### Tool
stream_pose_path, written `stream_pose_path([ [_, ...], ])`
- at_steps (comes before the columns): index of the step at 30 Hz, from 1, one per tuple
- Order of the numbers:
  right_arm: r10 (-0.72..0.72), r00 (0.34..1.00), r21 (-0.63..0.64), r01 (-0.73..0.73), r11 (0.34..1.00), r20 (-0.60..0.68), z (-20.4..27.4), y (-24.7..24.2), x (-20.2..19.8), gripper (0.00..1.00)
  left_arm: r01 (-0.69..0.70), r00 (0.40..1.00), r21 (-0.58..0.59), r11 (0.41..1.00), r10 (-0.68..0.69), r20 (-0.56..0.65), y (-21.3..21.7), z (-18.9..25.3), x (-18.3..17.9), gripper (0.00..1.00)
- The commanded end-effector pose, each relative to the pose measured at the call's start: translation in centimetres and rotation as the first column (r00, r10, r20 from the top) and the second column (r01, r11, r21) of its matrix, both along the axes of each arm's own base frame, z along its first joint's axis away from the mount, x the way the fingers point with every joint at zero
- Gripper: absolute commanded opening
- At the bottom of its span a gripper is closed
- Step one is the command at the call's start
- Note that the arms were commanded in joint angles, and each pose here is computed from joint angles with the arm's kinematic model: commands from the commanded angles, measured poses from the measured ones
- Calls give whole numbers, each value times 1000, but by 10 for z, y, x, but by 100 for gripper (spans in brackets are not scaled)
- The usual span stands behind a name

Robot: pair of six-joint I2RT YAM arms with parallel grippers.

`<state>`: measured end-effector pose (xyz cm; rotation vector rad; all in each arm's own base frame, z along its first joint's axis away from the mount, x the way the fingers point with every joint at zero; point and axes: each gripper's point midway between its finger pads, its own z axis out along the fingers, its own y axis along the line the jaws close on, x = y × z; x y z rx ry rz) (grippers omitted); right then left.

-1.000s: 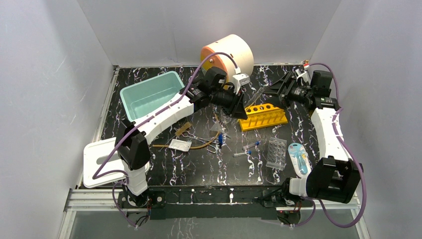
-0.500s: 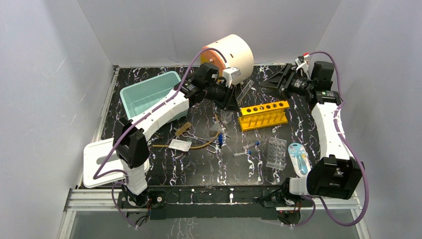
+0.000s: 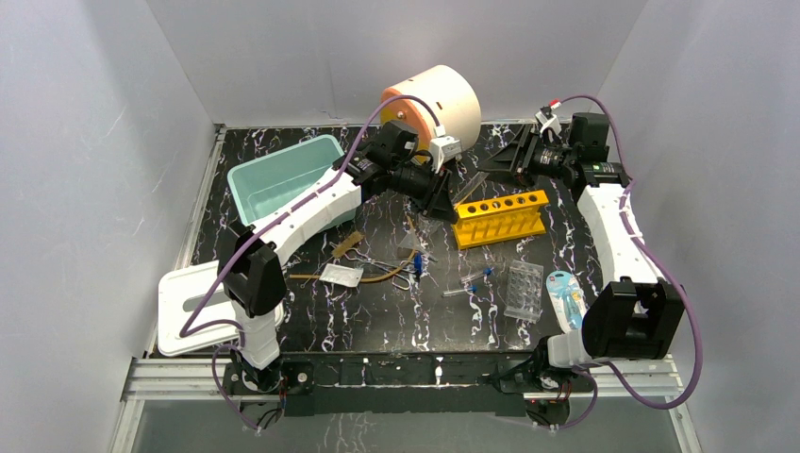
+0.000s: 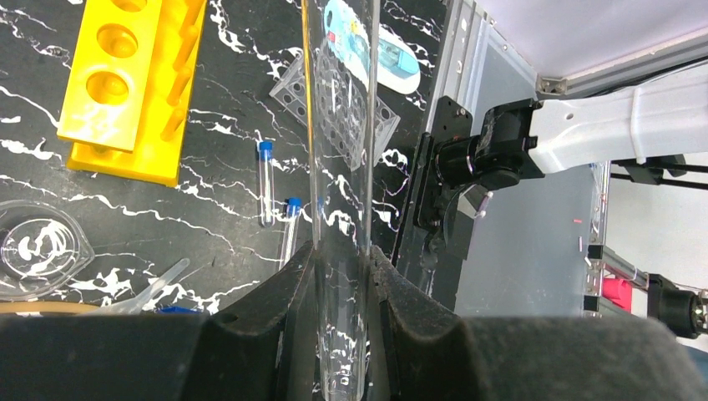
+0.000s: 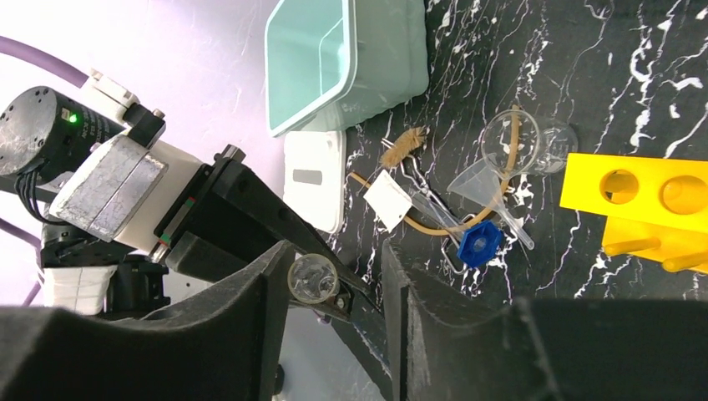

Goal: Organize the chemistry lab equipment

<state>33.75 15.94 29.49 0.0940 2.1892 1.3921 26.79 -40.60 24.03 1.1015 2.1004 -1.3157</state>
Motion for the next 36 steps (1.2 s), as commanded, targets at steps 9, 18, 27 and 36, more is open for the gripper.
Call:
stream_pose_path([
  [9, 85, 996, 28, -86, 996, 26, 13, 16, -19, 52, 80, 996, -39, 996, -78, 43, 1, 26, -11, 0],
  [18, 91, 996, 34, -91, 995, 10, 14, 17, -20, 37, 76, 996, -27, 997, -75, 45, 2, 23, -10, 0],
  [27, 110, 994, 32, -110, 993, 4, 11, 19, -28, 45, 48, 998, -9, 999, -48, 52, 2, 19, -4, 0],
  [36, 132, 991, 28, -132, 991, -5, 9, 22, -30, 38, 55, 997, -11, 998, -55, 51, 1, 18, -3, 0],
])
